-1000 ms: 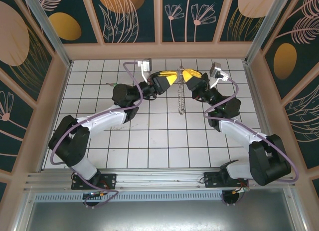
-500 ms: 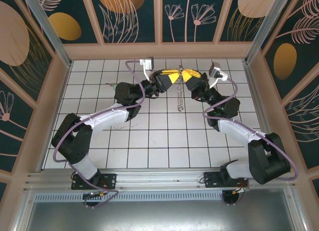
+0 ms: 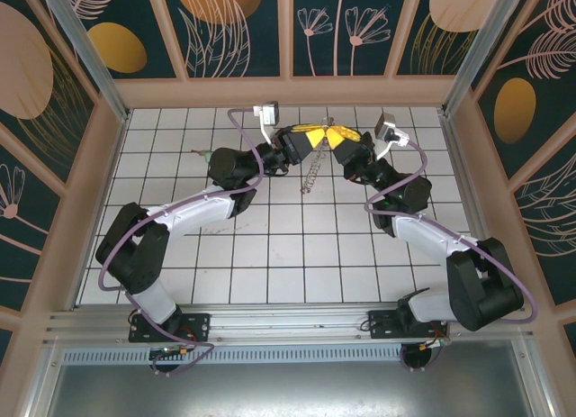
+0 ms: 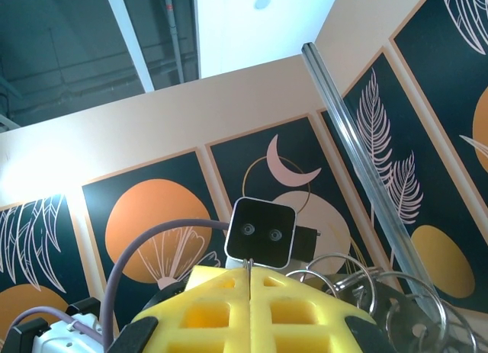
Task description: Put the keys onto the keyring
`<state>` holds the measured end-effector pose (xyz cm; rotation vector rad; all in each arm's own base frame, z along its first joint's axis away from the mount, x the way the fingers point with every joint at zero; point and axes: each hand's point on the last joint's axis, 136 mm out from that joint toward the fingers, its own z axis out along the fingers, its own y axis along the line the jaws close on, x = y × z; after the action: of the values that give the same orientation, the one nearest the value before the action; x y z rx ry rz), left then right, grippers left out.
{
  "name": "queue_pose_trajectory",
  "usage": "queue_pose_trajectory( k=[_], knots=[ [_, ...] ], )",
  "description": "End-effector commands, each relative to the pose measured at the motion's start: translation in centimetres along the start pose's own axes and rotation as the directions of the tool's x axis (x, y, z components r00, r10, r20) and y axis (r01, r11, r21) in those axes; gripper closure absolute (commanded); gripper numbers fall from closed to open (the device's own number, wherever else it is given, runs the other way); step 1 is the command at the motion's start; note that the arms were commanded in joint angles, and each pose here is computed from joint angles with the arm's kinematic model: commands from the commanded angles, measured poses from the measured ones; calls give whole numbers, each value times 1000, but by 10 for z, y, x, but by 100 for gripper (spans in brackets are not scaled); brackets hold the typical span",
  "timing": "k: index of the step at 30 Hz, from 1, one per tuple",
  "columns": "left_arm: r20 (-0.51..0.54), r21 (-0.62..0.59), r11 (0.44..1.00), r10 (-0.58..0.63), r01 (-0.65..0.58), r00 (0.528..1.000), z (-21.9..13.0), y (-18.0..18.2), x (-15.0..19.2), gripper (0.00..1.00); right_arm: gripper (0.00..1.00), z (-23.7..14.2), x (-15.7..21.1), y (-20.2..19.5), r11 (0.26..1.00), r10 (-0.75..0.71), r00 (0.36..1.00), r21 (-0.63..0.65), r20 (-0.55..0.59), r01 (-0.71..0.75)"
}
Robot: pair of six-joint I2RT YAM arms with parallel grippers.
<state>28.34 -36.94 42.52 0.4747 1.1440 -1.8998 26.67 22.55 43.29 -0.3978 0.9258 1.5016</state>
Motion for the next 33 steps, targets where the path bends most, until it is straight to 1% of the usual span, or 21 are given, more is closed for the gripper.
queue_pose_trajectory(
  k=[1, 4, 5, 6, 7, 8, 10, 11, 13, 16, 19, 22, 25, 28, 30, 33],
  knots=[
    [31, 61, 997, 45, -46, 999, 6, -18, -10, 88, 100, 3, -13, 17, 998, -30, 998, -58, 50, 33],
    [31, 61, 997, 44, -46, 999, 5, -18, -10, 98, 100, 4, -12, 15, 998, -28, 999, -53, 47, 30],
    [30, 61, 997, 45, -47, 999, 5, -18, -9, 100, 100, 4, -12, 14, 998, -26, 999, -49, 45, 28],
    [29, 59, 997, 47, -48, 998, 5, -18, -9, 100, 100, 4, -12, 12, 999, -21, 999, -39, 44, 23],
    [24, 54, 997, 53, -54, 998, 5, -18, -9, 100, 93, 3, -13, 9, 1000, -14, 999, -22, 44, 15],
    [12, 40, 997, 61, -61, 998, 5, -15, -7, 100, 79, 2, -14, 6, 1000, -6, 999, -1, 44, 6],
    [-22, 3, 996, 93, -93, 995, 6, -11, -3, 100, 58, -2, -19, 1, 999, 0, 999, 33, 41, -1],
    [-48, -23, 992, 121, -123, 991, 6, -8, -1, 100, 51, -6, -22, -2, 998, 6, 999, 60, 38, -8],
    [-113, -83, 977, 185, -195, 976, 6, -2, 3, 100, 46, -14, -29, -7, 993, 10, 999, 120, 37, -14],
    [-212, -138, 938, 285, -318, 935, 4, 2, 7, 100, 43, -24, -35, -17, 976, 12, 1000, 218, 15, -15],
    [-315, -165, 889, 362, -426, 877, 2, 6, 9, 100, 43, -31, -36, -16, 965, 6, 1000, 261, -18, -1],
    [-411, -164, 852, 399, -497, 820, 0, 10, 13, 100, 43, -35, -31, -19, 955, 18, 998, 297, -66, 2],
    [-480, -139, 829, 422, -542, 769, -1, 9, 17, 100, 44, -36, -21, -22, 954, 45, 990, 299, -133, -3],
    [-528, -113, 817, 433, -566, 731, -2, 8, 20, 100, 47, -35, -10, -18, 964, 57, 979, 265, -194, -3],
    [-545, -104, 811, 438, -576, 715, -3, 7, 21, 100, 50, -36, -4, -15, 971, 53, 973, 241, -224, 2],
    [-564, -82, 814, 438, -576, 700, -4, 4, 23, 100, 54, -39, 1, -12, 976, 51, 970, 216, -236, 1]
  ],
)
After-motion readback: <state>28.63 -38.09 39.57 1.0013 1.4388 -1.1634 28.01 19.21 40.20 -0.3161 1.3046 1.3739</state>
